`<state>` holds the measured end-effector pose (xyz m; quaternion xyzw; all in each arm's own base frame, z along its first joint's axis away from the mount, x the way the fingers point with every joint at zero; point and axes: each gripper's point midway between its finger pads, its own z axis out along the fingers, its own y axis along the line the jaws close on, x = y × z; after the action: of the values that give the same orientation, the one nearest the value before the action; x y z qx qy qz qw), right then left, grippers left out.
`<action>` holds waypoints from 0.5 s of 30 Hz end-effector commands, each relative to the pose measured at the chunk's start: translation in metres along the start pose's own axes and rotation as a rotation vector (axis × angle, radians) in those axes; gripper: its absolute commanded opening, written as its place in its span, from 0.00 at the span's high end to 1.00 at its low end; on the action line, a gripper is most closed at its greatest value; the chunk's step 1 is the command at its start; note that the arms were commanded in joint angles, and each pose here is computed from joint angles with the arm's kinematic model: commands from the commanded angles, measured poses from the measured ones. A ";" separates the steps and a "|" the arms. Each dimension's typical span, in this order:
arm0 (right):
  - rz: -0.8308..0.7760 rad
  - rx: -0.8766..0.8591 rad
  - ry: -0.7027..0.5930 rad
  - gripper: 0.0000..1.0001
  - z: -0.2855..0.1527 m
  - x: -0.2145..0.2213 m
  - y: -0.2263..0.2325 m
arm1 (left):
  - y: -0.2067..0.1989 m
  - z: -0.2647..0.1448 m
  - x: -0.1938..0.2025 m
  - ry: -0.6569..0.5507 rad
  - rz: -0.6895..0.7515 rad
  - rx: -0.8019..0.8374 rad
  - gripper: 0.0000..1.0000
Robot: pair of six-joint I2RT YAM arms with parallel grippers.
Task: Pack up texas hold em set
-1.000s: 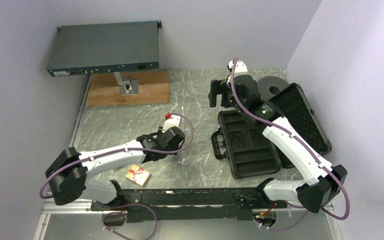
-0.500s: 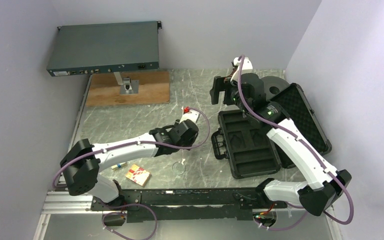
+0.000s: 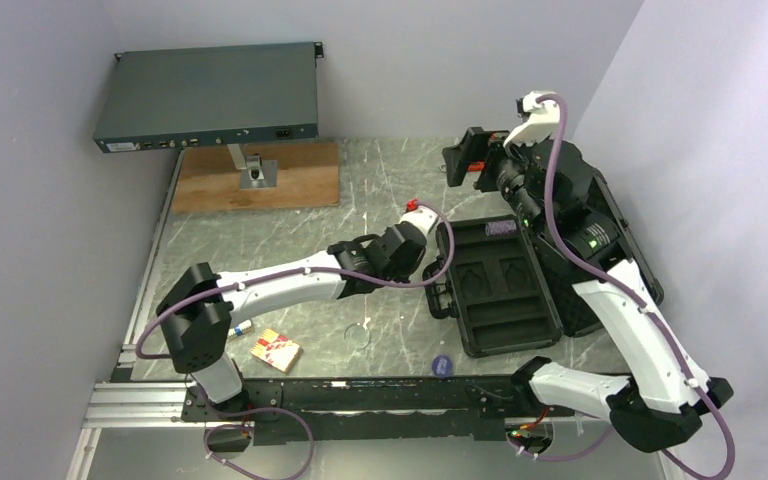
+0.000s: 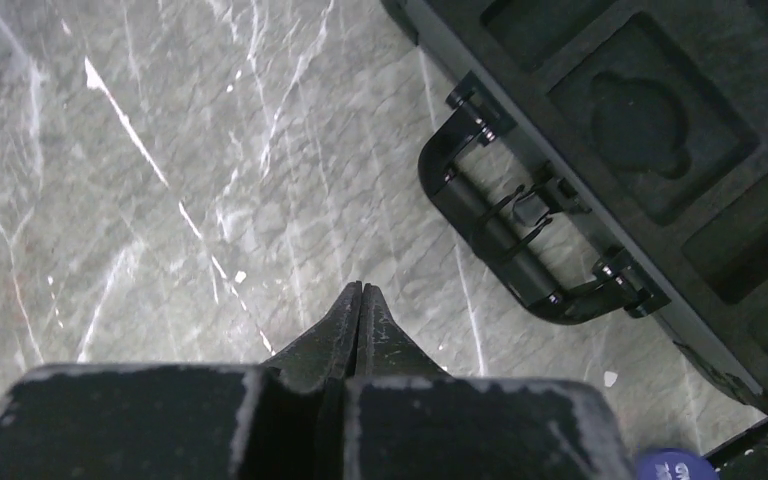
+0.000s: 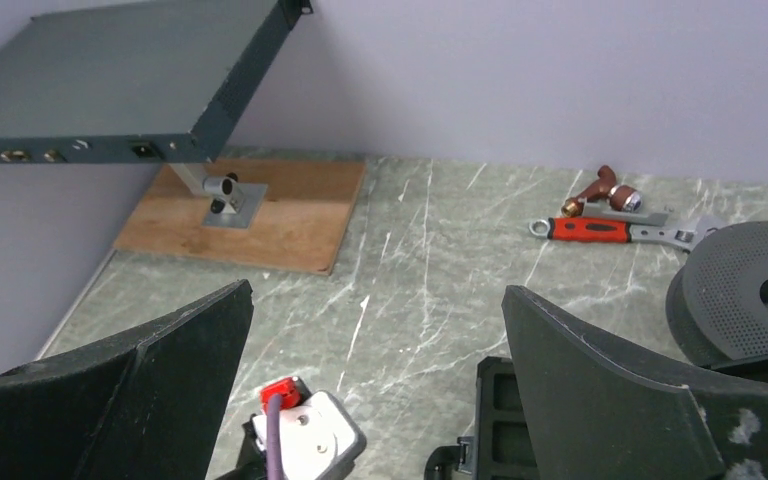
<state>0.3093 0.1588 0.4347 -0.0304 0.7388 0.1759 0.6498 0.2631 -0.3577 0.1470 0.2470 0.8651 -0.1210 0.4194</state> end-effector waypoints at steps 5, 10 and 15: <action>-0.005 0.011 -0.042 0.00 -0.011 -0.002 -0.008 | -0.019 -0.008 -0.008 -0.018 0.041 0.094 0.73; 0.004 0.014 0.001 0.00 -0.004 0.018 -0.009 | -0.041 -0.037 0.009 -0.068 0.168 0.266 0.34; 0.008 -0.007 0.035 0.00 0.003 0.026 -0.003 | -0.085 -0.067 0.029 -0.098 0.341 0.512 0.28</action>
<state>0.3080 0.1575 0.3996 -0.0352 0.7587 0.1644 0.6294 0.1967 -0.3588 0.1314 0.3921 0.8176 -0.1798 0.3814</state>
